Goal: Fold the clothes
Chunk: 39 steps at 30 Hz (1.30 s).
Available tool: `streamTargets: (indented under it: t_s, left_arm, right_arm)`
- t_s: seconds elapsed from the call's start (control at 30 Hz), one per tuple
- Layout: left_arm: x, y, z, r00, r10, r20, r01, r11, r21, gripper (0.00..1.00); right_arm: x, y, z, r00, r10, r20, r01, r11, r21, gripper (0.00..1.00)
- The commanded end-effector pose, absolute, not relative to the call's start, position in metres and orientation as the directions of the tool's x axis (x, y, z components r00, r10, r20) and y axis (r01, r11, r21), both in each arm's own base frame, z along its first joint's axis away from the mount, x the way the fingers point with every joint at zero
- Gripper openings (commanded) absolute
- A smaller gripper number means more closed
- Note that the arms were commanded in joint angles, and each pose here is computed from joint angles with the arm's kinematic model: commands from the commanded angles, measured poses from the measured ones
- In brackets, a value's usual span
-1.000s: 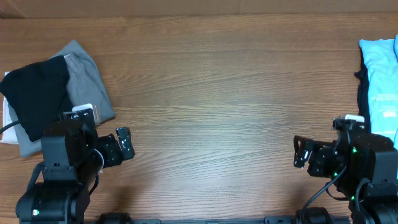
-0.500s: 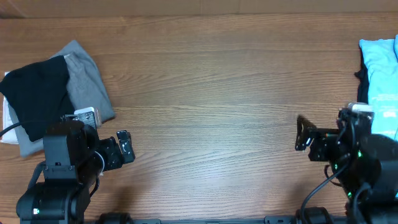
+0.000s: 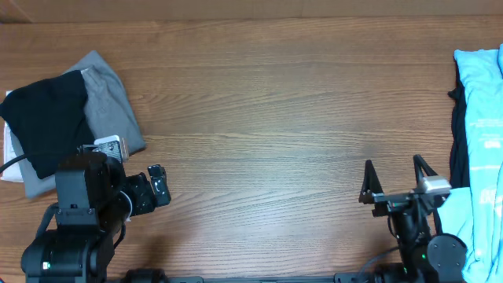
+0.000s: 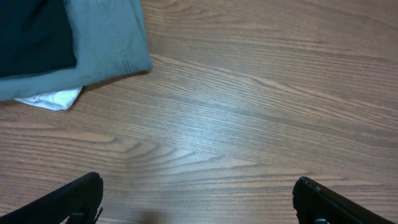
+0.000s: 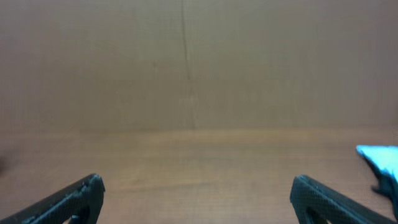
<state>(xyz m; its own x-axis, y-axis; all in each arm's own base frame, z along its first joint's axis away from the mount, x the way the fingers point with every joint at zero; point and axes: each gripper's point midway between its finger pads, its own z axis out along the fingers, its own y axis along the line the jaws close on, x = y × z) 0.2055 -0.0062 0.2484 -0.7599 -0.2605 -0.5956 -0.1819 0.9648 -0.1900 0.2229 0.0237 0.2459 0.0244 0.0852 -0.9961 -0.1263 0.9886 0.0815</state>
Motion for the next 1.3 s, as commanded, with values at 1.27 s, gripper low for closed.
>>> streamTargets:
  t_s: [1.27]
  left_arm:
    - [0.187,0.005,0.245,-0.699,-0.203,-0.685,-0.167,0.979,-0.119,1.00]
  right_arm:
    - [0.246,0.019,0.171,-0.023,0.016,-1.000,-0.104,0.994,0.019,1.00]
